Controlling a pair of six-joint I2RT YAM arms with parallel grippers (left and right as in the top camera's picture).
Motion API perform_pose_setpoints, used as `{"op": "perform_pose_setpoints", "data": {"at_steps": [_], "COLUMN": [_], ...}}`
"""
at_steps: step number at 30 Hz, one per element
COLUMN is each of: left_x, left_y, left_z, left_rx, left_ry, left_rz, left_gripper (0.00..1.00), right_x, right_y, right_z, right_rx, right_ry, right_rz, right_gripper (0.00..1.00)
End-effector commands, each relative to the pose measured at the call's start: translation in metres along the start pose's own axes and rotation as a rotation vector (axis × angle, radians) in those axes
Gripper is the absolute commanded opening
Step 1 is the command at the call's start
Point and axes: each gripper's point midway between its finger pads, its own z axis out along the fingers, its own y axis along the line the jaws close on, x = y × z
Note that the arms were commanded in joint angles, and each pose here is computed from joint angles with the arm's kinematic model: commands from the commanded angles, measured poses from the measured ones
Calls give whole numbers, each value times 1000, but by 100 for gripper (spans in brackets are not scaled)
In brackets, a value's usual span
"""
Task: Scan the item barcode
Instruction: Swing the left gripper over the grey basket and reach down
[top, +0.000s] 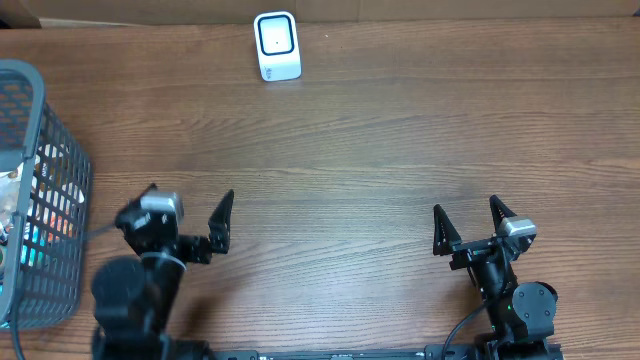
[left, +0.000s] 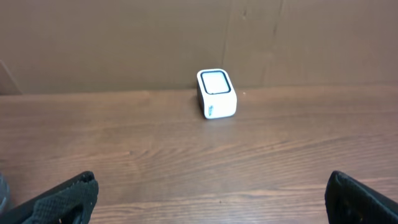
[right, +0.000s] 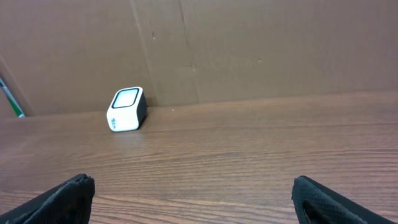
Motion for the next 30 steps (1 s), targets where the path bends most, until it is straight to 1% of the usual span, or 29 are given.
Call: {"op": "perform_pose_setpoints", "data": {"at_steps": [1,4,7,11,15,22,23,24,26,28,30], "left_x": [-38,-57,-70,-78,-73,-31,-26,-22,-15,-14,-22], "left_y": [-11,-17,-17,-21,-23,-22,-23,-24,-24,-17,-8], "left_z": [6,15,23,31,45,80,85,89,97,101,103], "left_rx": [64,95,93,112,124,142,153,164,161,107,36], "left_ry": [60,167,329,516,643,823,841,858,881,879,851], "left_rz": [-28,-49,-79,-121,-152,-202,-208,-219,-233,-274,-302], "left_gripper": [100,100,99,99,99,100,96,86,76,75,76], "right_x": [2,2,2,2,2,2,2,2,2,2,2], "right_y": [0,0,0,0,0,0,0,0,0,0,0], "right_z": [0,0,0,0,0,0,0,0,0,0,0], "right_rx": [-1,-1,-1,-1,-1,-1,-1,-1,-1,-1,-1], "right_ry": [-4,-4,-4,-4,-4,-4,-4,-4,-4,-4,-4], "right_rz": [3,3,3,3,3,3,3,3,3,3,3], "right_gripper": [100,100,100,100,100,100,100,100,100,100,100]}}
